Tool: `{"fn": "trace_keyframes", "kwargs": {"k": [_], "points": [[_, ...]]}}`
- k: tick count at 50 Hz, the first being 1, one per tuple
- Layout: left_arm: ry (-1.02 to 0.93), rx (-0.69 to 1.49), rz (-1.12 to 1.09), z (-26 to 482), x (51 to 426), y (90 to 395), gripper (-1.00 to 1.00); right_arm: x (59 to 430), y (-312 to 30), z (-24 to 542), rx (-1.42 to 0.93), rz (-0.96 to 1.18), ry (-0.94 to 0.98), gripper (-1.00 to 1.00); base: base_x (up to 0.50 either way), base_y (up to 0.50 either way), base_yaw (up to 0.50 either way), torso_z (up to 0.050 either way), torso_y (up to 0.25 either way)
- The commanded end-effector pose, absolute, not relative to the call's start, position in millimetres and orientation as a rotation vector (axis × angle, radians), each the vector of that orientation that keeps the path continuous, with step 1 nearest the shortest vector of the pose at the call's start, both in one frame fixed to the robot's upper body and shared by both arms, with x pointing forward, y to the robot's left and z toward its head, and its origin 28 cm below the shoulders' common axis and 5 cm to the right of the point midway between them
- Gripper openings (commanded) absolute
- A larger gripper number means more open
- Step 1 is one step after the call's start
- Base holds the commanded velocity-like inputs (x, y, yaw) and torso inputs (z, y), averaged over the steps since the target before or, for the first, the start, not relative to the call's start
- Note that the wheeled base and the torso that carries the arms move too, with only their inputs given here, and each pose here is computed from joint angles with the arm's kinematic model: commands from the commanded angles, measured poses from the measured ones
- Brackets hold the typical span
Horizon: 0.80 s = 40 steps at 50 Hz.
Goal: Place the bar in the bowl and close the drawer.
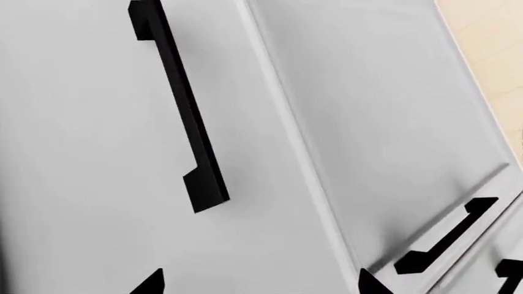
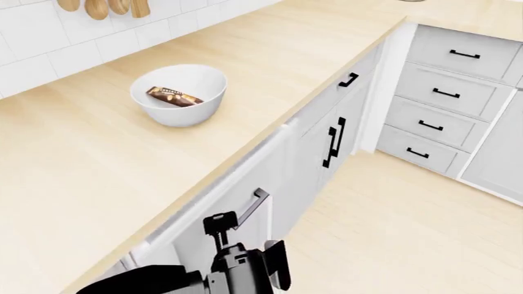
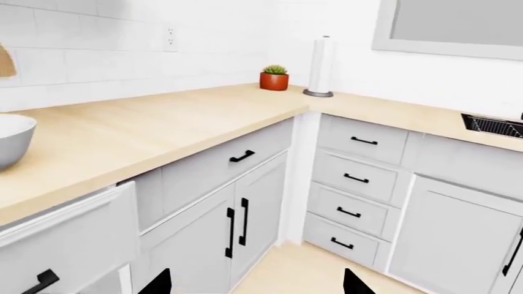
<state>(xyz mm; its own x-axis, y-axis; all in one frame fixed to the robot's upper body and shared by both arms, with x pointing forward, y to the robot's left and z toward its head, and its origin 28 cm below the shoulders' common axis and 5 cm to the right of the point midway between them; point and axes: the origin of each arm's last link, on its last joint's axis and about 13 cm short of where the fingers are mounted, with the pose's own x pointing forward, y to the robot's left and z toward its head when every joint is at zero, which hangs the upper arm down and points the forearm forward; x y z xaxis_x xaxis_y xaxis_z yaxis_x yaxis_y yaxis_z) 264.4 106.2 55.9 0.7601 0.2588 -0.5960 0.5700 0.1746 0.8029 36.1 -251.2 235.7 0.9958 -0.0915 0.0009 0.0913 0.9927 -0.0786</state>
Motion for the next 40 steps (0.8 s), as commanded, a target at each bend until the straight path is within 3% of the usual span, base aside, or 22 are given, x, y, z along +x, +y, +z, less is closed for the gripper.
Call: {"fn": "trace_keyframes", "kwargs": {"k": [1, 40], "points": [[0.810, 1.383, -0.216, 55, 274, 114, 1.00, 40, -250, 236, -0.082, -0.080, 0.002, 1.00, 0.00, 0.00, 0.00, 0.000, 0.000], [0.907, 1.308, -0.078, 41, 289, 135, 1.00, 36, -249, 239, -0.093, -0.087, -0.008, 1.00, 0.00, 0.00, 0.00, 0.000, 0.000]]}}
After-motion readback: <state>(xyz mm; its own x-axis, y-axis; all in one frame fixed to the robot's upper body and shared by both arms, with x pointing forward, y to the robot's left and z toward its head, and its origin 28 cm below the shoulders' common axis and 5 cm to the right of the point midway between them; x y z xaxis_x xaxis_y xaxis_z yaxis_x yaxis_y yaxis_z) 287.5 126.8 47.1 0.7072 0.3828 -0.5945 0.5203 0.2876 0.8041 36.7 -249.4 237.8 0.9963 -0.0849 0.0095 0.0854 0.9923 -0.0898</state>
